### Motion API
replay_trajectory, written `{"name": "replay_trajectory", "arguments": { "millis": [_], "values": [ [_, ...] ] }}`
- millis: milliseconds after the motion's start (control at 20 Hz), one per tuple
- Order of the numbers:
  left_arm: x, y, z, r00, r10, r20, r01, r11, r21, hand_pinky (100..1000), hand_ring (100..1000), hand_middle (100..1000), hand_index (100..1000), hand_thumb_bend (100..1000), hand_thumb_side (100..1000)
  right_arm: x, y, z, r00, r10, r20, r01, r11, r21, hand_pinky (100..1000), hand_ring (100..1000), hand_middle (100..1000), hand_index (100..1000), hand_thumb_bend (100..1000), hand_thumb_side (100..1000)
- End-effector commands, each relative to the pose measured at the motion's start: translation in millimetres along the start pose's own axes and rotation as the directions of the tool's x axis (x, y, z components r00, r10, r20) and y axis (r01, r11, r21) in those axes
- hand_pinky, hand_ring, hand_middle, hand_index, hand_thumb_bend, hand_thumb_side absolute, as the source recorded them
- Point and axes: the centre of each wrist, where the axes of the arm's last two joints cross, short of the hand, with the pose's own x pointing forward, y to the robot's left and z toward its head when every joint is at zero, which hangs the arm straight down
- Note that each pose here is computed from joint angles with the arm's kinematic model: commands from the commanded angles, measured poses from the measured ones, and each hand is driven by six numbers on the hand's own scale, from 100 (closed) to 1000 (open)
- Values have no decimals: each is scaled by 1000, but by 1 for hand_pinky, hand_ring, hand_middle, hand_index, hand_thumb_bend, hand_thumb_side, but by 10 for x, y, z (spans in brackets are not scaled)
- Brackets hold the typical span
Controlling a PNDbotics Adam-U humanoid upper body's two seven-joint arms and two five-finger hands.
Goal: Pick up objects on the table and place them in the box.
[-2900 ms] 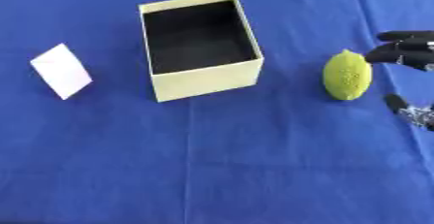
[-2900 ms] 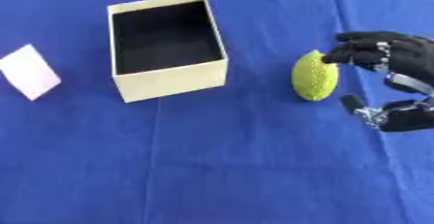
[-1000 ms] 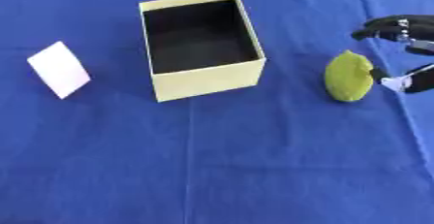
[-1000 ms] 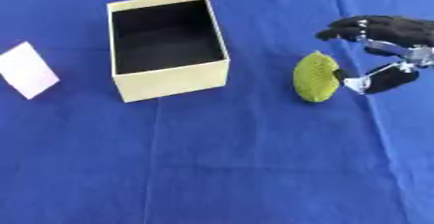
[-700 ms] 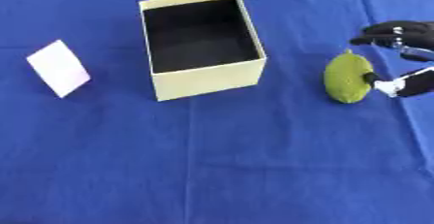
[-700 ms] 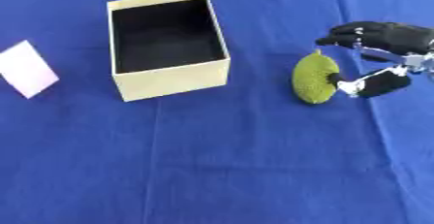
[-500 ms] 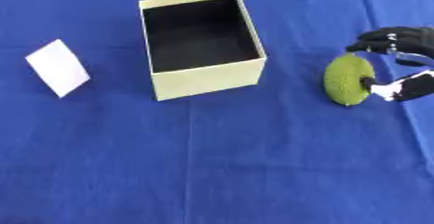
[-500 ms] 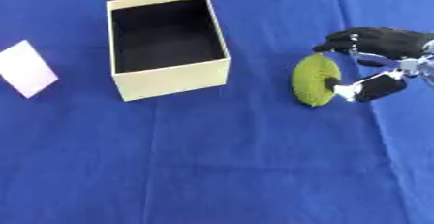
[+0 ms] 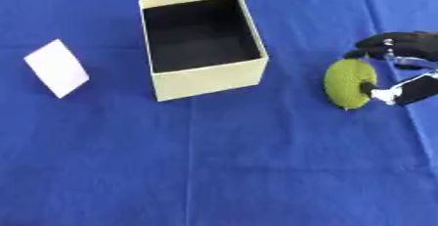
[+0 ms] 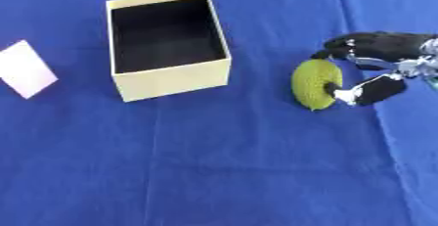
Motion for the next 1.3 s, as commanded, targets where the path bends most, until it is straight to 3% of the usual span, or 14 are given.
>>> {"name": "replay_trajectory", "arguments": {
  "millis": [50,300,500,800,1050,1300],
  "values": [
    [68,5,-69,999,2,35,-1,1000,-6,761,758,689,815,100,580,-52,-47,34,999,38,-14,-38,999,38,996,1000,781,971,100,809],
    [70,4,-77,999,5,38,-5,1000,-3,760,758,685,814,100,580,-85,11,-17,997,74,-14,-72,994,87,993,1000,700,951,100,870],
    [71,3,-79,999,6,38,-6,1000,-2,760,757,682,813,100,579,-104,41,-46,996,87,-6,-86,990,108,983,1000,632,919,100,860],
    [69,-3,-78,999,12,37,-12,1000,-1,759,757,678,811,100,580,-111,45,-71,997,77,4,-77,992,97,960,997,524,816,100,660],
    [69,-7,-79,999,17,36,-17,1000,1,759,757,677,810,100,580,-86,54,-94,999,38,20,-40,995,91,925,945,461,772,100,426],
    [68,-10,-80,999,20,35,-20,1000,2,758,758,675,809,100,580,-46,42,-111,999,-4,33,1,997,80,899,900,395,715,100,388]
  ]
}}
